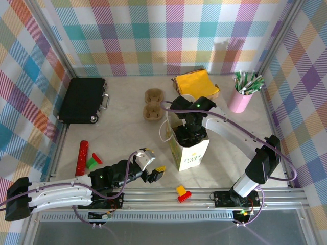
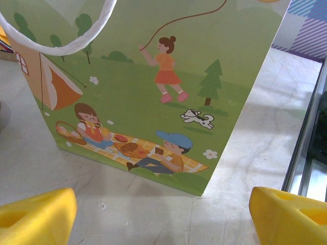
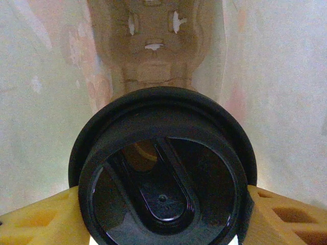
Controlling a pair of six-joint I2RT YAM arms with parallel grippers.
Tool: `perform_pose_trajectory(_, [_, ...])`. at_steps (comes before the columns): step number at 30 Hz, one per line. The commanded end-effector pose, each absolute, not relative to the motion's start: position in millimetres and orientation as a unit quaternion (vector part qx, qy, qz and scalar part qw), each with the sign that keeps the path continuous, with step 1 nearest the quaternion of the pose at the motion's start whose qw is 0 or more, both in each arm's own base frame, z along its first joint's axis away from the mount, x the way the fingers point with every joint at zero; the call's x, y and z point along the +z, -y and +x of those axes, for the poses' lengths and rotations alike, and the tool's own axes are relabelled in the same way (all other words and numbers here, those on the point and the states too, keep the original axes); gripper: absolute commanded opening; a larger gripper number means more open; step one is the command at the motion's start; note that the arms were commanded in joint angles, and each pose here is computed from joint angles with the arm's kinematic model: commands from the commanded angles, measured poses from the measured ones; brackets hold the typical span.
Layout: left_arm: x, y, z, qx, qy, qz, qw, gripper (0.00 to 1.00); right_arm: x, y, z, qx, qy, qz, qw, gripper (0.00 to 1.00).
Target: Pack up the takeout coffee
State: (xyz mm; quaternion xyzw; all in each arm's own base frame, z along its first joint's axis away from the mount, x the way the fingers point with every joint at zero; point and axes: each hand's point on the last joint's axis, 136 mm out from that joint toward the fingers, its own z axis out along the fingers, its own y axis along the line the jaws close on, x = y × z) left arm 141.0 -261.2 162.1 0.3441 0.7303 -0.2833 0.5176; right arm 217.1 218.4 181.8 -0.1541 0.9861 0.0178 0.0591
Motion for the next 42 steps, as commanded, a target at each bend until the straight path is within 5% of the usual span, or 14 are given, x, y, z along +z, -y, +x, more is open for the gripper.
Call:
perform_pose_trajectory(1, [164.7, 258.5, 145.8, -0.282, -0.728, 0.331, 0.529, 0.87, 182.7, -221.9, 214.3, 0.023, -0.987, -0.149, 0.057, 0.54])
perform_pose_trajectory(42, [163.3, 260.2, 148.1, -0.276, -0.728, 0.333, 0.531, 0.88, 163.3, -223.4, 213.8, 0.019, -0.988, -0.147, 0.051, 0.52])
